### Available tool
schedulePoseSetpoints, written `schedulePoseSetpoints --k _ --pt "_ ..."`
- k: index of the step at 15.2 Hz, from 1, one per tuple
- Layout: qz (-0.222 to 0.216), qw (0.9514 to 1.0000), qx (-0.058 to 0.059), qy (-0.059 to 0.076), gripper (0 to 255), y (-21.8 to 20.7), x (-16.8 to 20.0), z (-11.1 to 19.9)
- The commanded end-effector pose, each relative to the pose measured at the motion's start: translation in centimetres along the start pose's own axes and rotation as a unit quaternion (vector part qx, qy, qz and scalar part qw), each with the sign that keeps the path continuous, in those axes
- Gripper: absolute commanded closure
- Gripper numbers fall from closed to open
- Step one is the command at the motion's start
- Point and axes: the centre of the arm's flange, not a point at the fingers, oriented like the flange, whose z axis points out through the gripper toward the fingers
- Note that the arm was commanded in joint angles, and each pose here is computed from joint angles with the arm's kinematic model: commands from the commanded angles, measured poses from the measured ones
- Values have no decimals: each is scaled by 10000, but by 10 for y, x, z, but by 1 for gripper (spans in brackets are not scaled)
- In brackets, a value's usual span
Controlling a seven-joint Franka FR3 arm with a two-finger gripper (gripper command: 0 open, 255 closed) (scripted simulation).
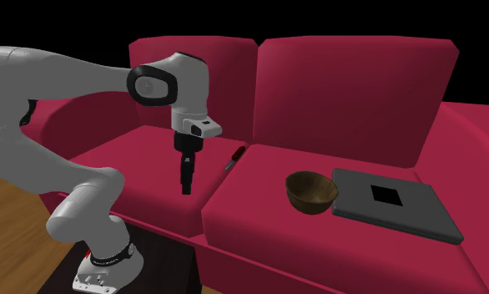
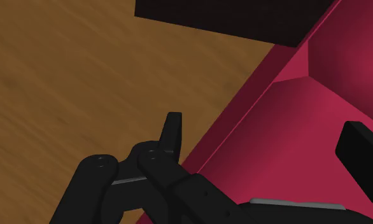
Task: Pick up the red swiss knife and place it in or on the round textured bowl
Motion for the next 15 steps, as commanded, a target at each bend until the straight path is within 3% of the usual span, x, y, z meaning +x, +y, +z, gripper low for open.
schedulePoseSetpoints --k 1,8,15 --pt "0 10000 0 0 0 0 0 0" --pt "-801 9966 67 184 0 -62 58 15" --pt "-1596 9864 133 368 0 -133 107 27"
